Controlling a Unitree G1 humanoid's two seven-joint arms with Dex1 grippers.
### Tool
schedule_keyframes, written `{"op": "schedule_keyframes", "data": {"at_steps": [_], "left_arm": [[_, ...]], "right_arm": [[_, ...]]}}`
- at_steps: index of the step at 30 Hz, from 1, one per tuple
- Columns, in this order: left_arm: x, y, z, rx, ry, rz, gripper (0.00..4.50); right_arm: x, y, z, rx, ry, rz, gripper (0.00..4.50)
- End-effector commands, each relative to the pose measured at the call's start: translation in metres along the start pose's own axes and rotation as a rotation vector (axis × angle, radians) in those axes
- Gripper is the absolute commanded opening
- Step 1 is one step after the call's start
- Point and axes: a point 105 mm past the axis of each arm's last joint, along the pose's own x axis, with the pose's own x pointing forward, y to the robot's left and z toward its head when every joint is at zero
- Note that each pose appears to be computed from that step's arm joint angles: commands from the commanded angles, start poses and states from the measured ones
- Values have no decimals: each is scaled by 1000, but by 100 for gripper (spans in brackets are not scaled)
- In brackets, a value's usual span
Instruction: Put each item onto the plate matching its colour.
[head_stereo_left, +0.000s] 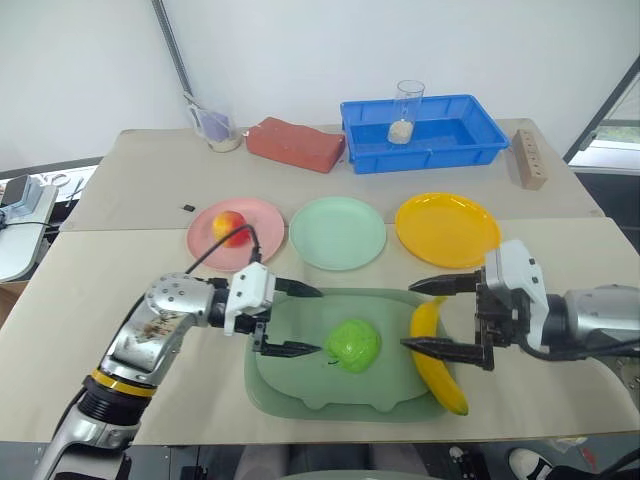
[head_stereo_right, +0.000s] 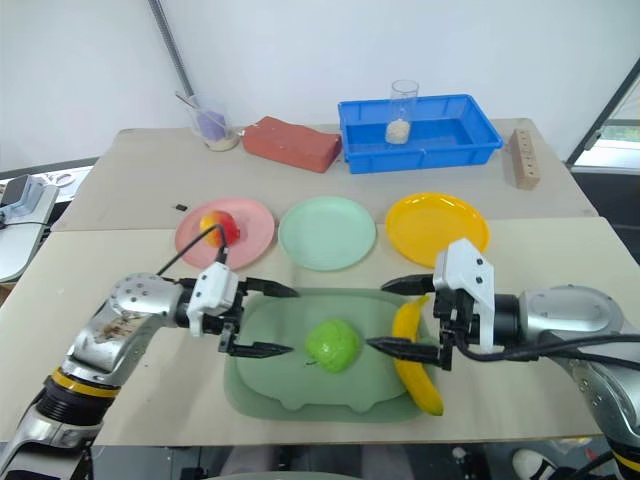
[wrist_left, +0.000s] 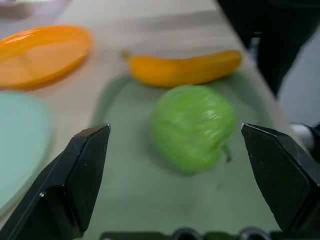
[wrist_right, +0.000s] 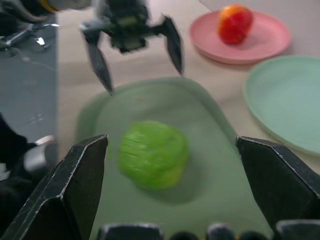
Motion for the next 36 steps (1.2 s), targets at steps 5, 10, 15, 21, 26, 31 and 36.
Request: {"op": "schedule_keyframes", "data": {"at_steps": [5,10,15,21,26,31,36], "left_arm": [[26,-1,-2,95,-16,-118,446],[43,5,-8,148,-32,-129,446],[57,5,-21,167,-16,-151,446],[66,12,-28,211,2,-142,446],[61,17,-26,189,-19,-131,324],[55,24,-24,148,-26,-75,324],[51,66,-6,1,-130,212,324]], "right_arm": [[-2,10,3,-16,3,3,450],[-1,9,-2,-10,11,-10,450],[-3,13,-6,6,23,-6,450],[-2,11,-4,-5,25,-16,450],[0,10,-1,-8,14,-23,450],[3,3,5,-10,-30,-51,450],[8,-18,21,-28,-118,-146,450]]}}
